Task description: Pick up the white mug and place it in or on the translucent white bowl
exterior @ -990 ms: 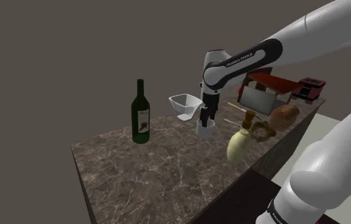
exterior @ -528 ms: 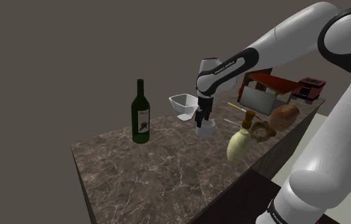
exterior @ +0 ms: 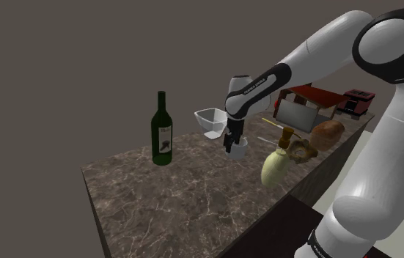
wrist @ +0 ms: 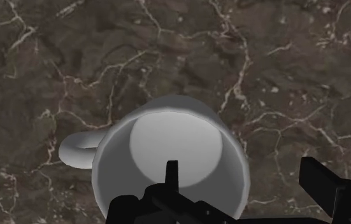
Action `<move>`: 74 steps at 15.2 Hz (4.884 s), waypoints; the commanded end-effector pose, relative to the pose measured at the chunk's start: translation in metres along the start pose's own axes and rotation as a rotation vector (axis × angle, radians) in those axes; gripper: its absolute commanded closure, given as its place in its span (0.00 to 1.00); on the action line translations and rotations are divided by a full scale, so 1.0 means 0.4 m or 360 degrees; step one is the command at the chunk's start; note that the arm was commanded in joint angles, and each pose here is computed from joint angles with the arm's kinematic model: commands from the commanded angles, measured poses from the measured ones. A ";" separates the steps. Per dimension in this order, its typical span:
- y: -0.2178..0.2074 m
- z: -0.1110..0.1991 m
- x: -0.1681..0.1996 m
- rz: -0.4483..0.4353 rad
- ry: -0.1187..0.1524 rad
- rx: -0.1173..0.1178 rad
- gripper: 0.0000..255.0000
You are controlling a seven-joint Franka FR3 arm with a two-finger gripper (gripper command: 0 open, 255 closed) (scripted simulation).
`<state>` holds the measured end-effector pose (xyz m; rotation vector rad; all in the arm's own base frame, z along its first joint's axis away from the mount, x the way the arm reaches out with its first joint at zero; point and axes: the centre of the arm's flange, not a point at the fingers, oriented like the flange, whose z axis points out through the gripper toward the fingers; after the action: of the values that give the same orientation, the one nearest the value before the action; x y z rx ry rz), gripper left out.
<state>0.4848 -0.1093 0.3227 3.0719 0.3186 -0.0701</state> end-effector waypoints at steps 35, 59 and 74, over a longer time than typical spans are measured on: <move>0.012 -0.261 -0.014 0.0000 0.0001 0.0000 1.00; 0.085 -0.541 0.089 0.0000 0.0001 0.0000 1.00; 0.264 -0.555 0.439 0.0000 0.0001 0.0000 1.00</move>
<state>0.6853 -0.1638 0.5450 3.0722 0.3185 -0.0711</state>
